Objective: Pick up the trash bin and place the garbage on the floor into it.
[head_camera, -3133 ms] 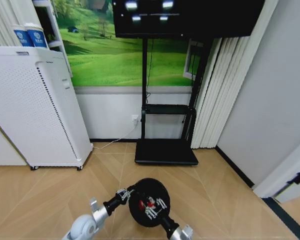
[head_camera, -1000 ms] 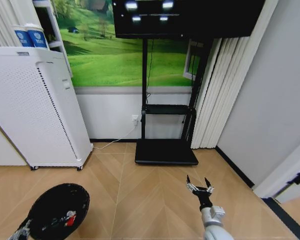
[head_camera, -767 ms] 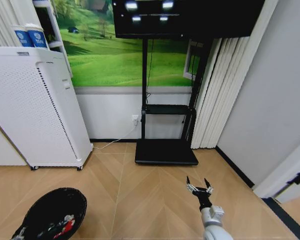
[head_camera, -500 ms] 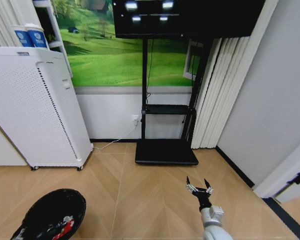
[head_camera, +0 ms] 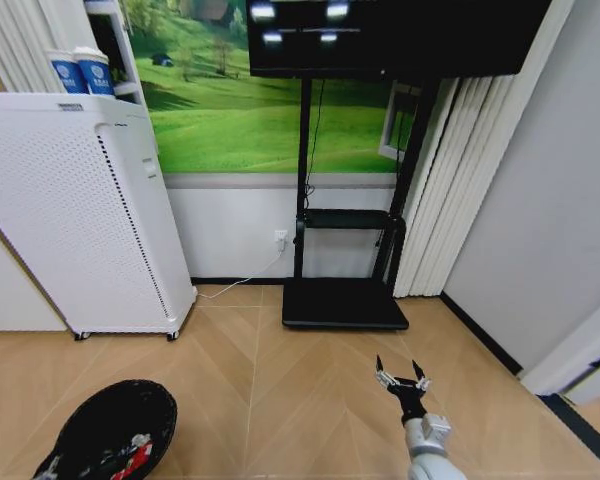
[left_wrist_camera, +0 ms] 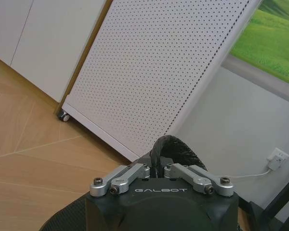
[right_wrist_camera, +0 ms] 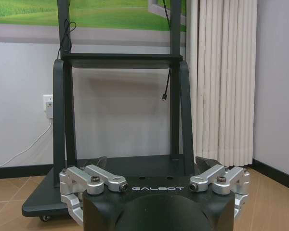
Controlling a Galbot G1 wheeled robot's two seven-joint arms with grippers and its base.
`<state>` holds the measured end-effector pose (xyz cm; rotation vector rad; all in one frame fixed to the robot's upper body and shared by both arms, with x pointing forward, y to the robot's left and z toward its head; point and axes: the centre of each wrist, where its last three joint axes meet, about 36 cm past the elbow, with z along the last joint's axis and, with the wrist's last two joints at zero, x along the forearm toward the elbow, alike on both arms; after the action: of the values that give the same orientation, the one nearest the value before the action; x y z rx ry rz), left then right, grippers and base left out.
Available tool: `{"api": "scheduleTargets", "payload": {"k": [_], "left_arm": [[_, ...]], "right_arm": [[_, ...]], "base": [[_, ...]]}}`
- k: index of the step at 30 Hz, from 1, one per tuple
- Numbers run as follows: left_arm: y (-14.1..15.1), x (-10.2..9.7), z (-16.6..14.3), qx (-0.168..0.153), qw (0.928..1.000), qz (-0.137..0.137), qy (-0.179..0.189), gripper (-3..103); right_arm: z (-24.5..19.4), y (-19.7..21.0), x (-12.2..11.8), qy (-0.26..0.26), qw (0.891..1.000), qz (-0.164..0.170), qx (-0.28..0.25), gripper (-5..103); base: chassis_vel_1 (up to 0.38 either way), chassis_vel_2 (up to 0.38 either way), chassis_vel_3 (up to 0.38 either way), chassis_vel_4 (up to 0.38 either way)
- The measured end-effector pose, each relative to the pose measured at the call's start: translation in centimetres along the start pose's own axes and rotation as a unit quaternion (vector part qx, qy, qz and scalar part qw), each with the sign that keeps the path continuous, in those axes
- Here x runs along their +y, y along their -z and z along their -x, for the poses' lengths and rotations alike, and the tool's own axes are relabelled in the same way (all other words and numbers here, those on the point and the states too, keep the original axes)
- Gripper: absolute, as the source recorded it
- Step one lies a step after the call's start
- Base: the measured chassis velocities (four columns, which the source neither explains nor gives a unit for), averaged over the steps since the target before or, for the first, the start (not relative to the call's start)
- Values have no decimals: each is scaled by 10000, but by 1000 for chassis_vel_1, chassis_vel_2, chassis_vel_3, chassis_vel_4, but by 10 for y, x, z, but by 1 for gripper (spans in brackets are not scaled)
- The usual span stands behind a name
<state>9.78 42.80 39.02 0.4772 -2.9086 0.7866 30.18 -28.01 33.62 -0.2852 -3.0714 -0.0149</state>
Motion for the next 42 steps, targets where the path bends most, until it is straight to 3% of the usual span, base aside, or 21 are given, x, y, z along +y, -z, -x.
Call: {"api": "scheduleTargets", "payload": {"k": [9,23,36,42], "left_arm": [[-19,16,4,150,9996,-42,214,6],[-34,50,-1,90,9978,110,653,6],[-35,58,3,118,9967,97,795,6],[-34,68,-1,11,9951,232,957,6]], "right_arm": [[3,-1,0,-126,9998,54,-127,100],[10,0,-5,-227,9996,65,-163,100],[10,1,-12,-335,9992,100,-198,100],[10,3,-24,-540,9981,214,-186,100]], "base": [[0,0,0,0],[0,0,0,0],[0,0,0,0],[0,0,0,0]]}}
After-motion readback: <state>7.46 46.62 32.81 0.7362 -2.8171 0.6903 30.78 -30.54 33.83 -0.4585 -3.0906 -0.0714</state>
